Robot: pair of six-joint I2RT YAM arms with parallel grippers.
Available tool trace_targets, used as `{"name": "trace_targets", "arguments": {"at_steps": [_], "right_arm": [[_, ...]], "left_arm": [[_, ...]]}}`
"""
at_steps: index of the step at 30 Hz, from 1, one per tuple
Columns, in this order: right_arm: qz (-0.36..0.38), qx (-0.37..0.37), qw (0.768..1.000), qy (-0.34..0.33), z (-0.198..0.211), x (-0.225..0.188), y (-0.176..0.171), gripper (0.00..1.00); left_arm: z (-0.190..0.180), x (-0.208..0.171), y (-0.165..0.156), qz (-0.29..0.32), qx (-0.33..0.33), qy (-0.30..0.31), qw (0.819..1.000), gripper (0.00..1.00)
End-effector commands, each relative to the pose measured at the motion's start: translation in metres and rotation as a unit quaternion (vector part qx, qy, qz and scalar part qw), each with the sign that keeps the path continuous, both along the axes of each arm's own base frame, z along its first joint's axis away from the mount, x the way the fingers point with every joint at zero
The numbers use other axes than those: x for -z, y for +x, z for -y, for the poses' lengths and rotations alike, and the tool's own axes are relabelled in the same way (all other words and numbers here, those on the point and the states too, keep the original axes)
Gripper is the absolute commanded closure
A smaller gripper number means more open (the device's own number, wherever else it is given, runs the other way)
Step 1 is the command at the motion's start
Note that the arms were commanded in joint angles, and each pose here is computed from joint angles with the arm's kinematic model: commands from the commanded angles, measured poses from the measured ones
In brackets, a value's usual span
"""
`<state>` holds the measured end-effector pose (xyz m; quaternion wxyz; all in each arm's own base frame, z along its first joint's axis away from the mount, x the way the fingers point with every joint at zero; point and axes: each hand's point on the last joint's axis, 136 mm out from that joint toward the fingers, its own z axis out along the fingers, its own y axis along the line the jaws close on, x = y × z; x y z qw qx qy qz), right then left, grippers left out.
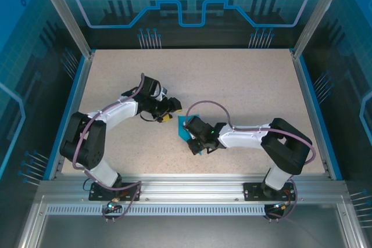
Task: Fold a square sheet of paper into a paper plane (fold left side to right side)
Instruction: Fourth fold the wing at the center of the table.
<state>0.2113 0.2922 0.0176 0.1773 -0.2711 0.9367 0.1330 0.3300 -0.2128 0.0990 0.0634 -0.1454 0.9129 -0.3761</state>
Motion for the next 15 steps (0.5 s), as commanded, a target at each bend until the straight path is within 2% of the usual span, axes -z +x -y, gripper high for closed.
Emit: {"name": "trace_targets", "arguments": {"at_steps": [1, 8, 15], "right_arm": [[-0.022, -0.003, 0.998, 0.060, -0.004, -0.012, -0.002, 0.93], [-0.054, 0.004, 0.990, 0.133, -0.005, -0.019, -0.001, 0.93], [-0.079, 0.015, 0.982, 0.170, -0.005, -0.019, 0.003, 0.93]], "left_arm": [[-0.003, 0.001, -0.011, 0.005, 0.014, -0.003, 1.000, 0.39], [0.006, 0.030, -0.035, -0.028, 0.025, -0.011, 0.999, 0.58], [0.027, 0.042, -0.042, -0.040, 0.049, -0.010, 0.998, 0.61]]}}
